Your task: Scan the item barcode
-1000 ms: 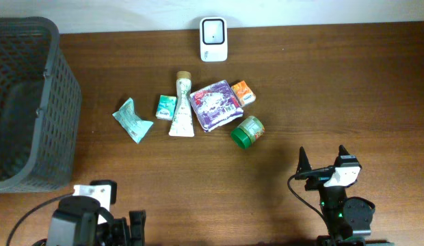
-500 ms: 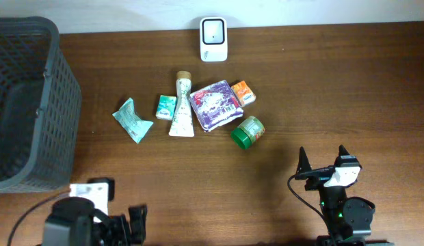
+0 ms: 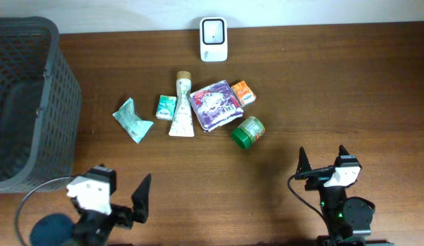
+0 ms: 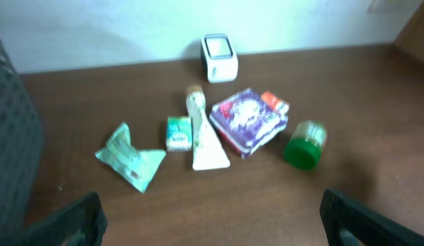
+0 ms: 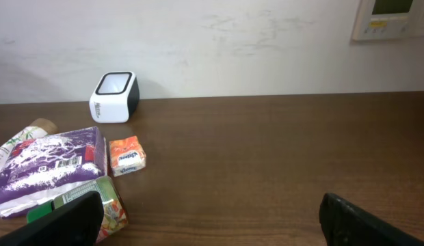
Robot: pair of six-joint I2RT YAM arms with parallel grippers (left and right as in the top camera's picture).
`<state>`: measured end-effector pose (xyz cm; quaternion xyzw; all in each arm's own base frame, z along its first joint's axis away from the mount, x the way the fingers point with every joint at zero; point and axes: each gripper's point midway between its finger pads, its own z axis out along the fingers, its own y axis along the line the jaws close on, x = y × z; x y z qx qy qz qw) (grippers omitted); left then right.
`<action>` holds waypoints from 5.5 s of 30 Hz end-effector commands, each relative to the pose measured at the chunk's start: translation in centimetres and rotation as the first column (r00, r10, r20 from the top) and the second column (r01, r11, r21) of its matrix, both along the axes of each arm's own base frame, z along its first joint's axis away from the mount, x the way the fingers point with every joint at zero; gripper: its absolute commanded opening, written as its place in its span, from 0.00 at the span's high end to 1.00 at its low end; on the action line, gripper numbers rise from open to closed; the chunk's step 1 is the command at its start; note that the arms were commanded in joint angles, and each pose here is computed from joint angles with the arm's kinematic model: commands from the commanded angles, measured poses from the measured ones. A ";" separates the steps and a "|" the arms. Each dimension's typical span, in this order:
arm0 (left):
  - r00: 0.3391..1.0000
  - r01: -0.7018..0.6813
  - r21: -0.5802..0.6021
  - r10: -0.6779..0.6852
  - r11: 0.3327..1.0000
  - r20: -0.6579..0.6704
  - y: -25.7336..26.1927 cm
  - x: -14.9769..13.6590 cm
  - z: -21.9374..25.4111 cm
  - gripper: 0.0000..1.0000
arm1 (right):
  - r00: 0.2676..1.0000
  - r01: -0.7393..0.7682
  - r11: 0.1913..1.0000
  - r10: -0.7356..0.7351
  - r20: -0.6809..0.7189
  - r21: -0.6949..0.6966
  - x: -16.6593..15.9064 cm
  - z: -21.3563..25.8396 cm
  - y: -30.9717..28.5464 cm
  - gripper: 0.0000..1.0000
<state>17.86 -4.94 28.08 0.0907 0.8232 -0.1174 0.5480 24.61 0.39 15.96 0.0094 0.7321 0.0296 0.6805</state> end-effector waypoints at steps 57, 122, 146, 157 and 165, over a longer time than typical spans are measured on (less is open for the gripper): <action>0.914 -0.164 -0.099 0.189 0.982 0.358 2.7 5.9 -8.1 0.01 | 1.000 0.001 1.000 -0.001 -0.004 0.007 0.0 -0.3 0.0 0.01; 0.925 -0.360 -0.041 0.363 0.932 0.117 6.6 5.2 -14.3 0.01 | 0.747 -0.278 0.898 0.425 -0.512 0.340 -2.6 19.4 7.4 0.01; 0.925 -0.360 -0.041 0.363 0.932 0.117 6.6 5.2 -14.3 0.01 | 0.120 0.391 0.919 0.002 -0.993 0.049 5.0 -5.1 16.4 0.01; 0.925 -0.360 -0.041 0.363 0.932 0.117 6.6 5.2 -14.3 0.01 | 0.155 0.350 0.932 0.042 -0.987 0.094 8.5 -9.2 18.6 0.01; 0.925 -0.360 -0.041 0.363 0.932 0.117 6.6 5.2 -14.3 0.01 | 0.146 0.424 0.902 0.015 -0.989 0.076 7.6 -11.9 18.2 0.01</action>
